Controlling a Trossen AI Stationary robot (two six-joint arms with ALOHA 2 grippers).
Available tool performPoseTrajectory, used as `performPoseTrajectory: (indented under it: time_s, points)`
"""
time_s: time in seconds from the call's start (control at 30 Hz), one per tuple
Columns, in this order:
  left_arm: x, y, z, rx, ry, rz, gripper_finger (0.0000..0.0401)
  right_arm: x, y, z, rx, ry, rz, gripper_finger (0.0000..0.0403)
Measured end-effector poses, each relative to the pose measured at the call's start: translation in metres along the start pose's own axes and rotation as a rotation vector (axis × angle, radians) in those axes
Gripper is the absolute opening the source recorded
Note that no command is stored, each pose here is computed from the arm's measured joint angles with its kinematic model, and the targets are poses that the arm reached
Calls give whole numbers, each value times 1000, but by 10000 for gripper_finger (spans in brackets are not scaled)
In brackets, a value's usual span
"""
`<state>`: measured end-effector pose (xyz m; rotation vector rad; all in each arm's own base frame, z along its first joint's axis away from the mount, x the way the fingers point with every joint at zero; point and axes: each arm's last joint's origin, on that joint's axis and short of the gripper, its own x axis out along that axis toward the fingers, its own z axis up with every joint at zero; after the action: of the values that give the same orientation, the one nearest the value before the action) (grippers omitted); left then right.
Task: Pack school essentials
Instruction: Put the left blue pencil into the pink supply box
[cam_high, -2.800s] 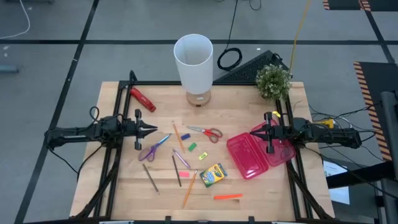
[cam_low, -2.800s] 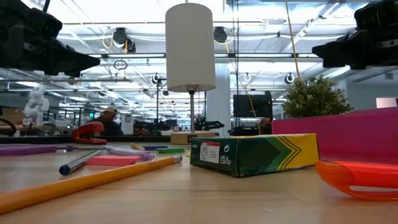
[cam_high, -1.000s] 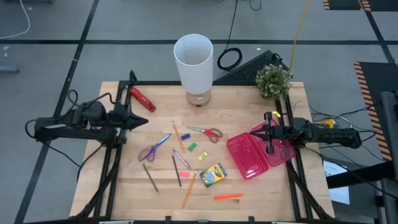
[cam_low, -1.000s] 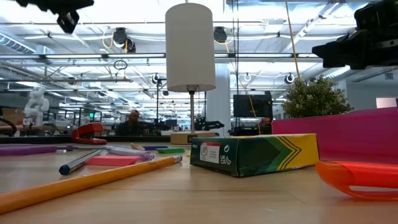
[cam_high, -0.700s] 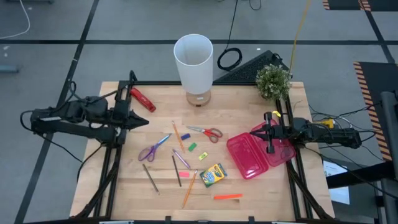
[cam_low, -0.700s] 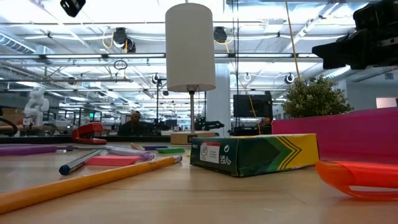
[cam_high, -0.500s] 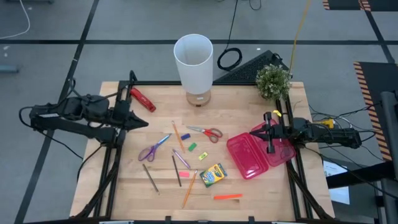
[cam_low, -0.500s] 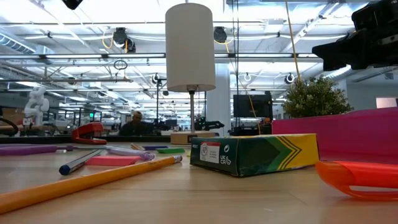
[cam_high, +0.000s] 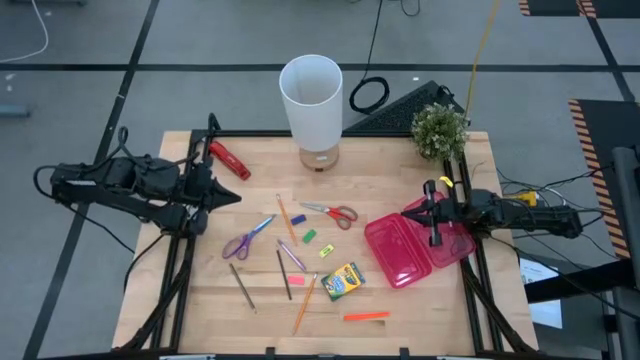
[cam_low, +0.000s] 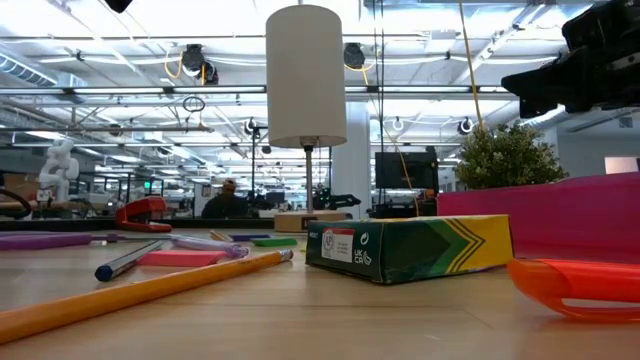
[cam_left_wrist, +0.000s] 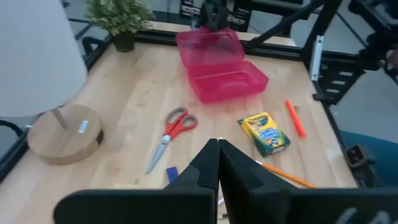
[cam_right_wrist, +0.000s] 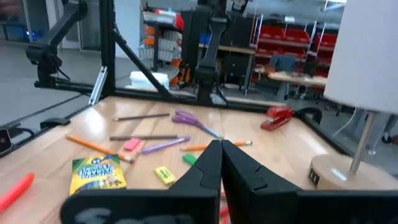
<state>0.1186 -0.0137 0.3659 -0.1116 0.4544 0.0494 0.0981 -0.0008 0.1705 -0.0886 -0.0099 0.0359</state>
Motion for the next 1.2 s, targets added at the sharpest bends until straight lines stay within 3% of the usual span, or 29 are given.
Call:
performPoseTrajectory:
  time_s: [0.33, 0.7, 0.9, 1.1, 1.2]
  points:
    - [1, -5, 2, -3, -22, -7, 4, 9, -6, 57, 86, 36, -11, 0]
    - [22, -21, 0, 33, 60, -47, 4, 41, -14, 128, 230, 253, -15, 0]
    - [43, -43, -10, 61, 195, -82, 9, 54, -11, 134, 245, 273, 10, 0]
    - [66, -75, -33, 57, 408, -99, 16, 60, -3, 129, 264, 326, 53, 0]
    - [76, -94, -47, 112, 503, -135, 16, 63, 2, 128, 259, 333, 82, 0]
